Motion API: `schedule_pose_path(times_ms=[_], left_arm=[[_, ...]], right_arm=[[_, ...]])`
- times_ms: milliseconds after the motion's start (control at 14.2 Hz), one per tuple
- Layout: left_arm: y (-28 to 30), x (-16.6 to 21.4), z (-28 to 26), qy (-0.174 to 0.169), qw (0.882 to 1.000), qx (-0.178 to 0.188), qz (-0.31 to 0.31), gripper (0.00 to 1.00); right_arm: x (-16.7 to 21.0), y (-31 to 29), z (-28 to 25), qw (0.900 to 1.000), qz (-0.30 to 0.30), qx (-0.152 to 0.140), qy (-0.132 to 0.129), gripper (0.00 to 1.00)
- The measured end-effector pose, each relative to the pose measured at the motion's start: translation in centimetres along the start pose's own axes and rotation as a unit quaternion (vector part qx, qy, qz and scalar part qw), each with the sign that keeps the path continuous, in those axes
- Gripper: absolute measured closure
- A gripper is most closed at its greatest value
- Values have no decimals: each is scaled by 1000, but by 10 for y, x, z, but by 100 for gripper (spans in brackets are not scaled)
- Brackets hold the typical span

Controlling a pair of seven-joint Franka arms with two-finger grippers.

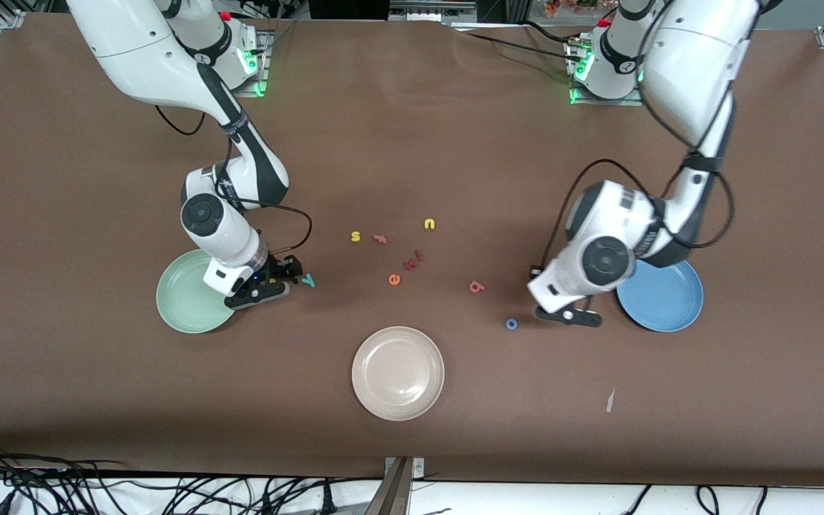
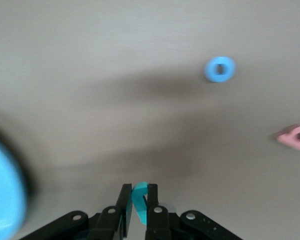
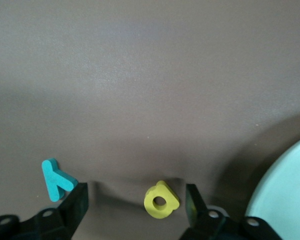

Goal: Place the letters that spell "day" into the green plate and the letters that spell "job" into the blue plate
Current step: 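Release the teal letter onto the blue plate with the left gripper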

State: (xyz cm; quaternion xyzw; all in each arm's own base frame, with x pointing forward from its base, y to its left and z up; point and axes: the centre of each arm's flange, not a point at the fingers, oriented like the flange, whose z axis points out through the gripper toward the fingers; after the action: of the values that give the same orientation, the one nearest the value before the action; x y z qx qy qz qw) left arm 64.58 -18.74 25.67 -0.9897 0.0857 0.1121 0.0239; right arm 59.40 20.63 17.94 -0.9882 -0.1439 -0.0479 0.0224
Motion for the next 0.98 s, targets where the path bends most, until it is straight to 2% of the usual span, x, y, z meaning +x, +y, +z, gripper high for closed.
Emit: schedule_pose_path(times_ms=[70,422,492,633,703,773,843,914,984], left_arm=[[-27,1,-2,-5,1000,2,6,84],[-129,-3,8,-28,996,69,41,84],[-141,-4,10,-33,995,76,57,84],[-159,-5,18,-42,993,81,78,73],[-164,-5,22,-45,992,80,81,60],[-166,-5,24,-46,993,79,81,52],[-166,-5,24,-45,993,75,76,41],[-162,-4,23,-42,996,63,55,32],[-155,-3,22,-36,998,42,20,21]], right_arm=[[-2,0,2,1000,0,0,-2,24],[-7,3,5,1000,2,-2,-4,34],[-7,4,5,1000,2,-2,-4,40],[-7,5,5,1000,2,-3,-3,44],[-7,5,4,1000,2,-3,-3,49],[-7,6,4,1000,2,-3,-3,49],[-7,5,3,1000,2,-3,-3,54],[-7,5,3,1000,2,-3,-3,54],[-7,5,3,1000,2,-3,-2,59]])
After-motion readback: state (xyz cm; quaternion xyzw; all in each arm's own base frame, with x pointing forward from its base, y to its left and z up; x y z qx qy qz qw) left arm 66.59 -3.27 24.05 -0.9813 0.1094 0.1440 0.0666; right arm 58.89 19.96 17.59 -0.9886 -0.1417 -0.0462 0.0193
